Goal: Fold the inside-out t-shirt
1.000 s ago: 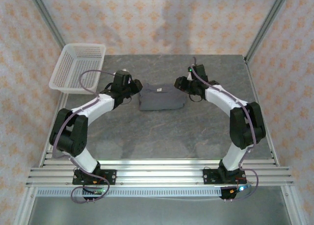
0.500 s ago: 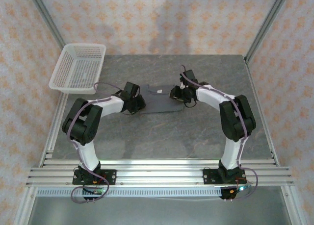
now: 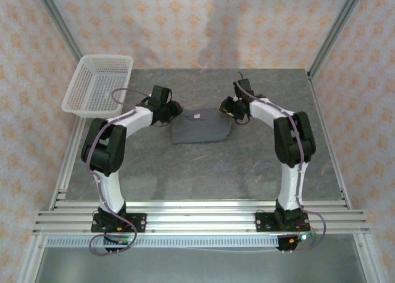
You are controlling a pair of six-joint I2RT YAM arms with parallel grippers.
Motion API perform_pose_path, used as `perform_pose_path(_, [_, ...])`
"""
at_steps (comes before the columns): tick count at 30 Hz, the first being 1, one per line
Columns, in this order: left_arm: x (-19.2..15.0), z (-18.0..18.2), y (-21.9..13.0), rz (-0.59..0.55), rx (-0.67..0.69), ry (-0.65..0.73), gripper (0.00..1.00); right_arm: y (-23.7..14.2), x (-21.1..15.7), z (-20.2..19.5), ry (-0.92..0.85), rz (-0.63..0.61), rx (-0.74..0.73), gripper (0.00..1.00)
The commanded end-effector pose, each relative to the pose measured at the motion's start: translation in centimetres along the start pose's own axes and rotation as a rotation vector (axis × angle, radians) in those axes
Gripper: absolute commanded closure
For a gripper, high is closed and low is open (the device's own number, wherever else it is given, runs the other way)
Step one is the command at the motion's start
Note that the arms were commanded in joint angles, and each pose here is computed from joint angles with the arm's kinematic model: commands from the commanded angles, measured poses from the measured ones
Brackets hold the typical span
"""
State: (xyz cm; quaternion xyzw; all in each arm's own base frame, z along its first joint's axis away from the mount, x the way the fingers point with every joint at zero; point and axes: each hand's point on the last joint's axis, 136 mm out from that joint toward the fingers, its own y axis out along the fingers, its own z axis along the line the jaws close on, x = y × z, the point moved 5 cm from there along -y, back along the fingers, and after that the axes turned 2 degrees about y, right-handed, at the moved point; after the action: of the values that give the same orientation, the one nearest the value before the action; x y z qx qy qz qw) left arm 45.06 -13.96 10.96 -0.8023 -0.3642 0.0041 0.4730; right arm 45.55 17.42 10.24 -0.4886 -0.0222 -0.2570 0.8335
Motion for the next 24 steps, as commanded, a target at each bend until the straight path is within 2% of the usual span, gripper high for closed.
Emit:
perform_pose_path(1, [0.7, 2.8, 0.5, -0.007, 0.126, -0.053, 0.62, -0.3, -0.3, 0.5, 0.003, 0.045, 0.003, 0.65])
perform_pose_path(4, [0.8, 4.0, 0.2, 0.0, 0.163, -0.076, 0.64, -3.9, 0.9, 1.4, -0.017, -0.022, 0.024, 0.62])
perform_pose_path(8, [0.4, 3.4, 0.9, 0.037, 0.094, -0.061, 0.63, -8.4, 1.2, 0.8, 0.015, -0.115, 0.066, 0.52])
perform_pose_path(9, [0.1, 3.0, 1.4, 0.057, 0.065, -0.059, 0.63, -9.3, 0.9, 0.2, 0.045, -0.145, 0.075, 0.43])
perform_pose_path(11, [-0.3, 1.9, 2.4, 0.089, -0.006, -0.048, 0.63, -11.1, 0.4, -1.0, 0.109, -0.204, 0.099, 0.34])
perform_pose_path(14, [-1.6, -1.1, 3.4, 0.119, -0.088, 0.001, 0.62, -13.2, -0.7, -4.3, 0.287, -0.276, 0.086, 0.31])
perform_pose_path(18, [-5.9, -6.6, 5.4, 0.209, -0.16, 0.051, 0.62, -15.3, -3.1, -9.6, 0.567, -0.323, 0.016, 0.31])
perform_pose_path(21, [-10.4, -10.7, 7.0, 0.273, -0.214, 0.069, 0.62, -16.7, -5.2, -12.1, 0.653, -0.292, -0.07, 0.32])
perform_pose_path(24, [-14.6, -14.7, 7.6, 0.289, -0.261, 0.093, 0.61, -18.8, -7.4, -13.4, 0.734, -0.278, -0.165, 0.32])
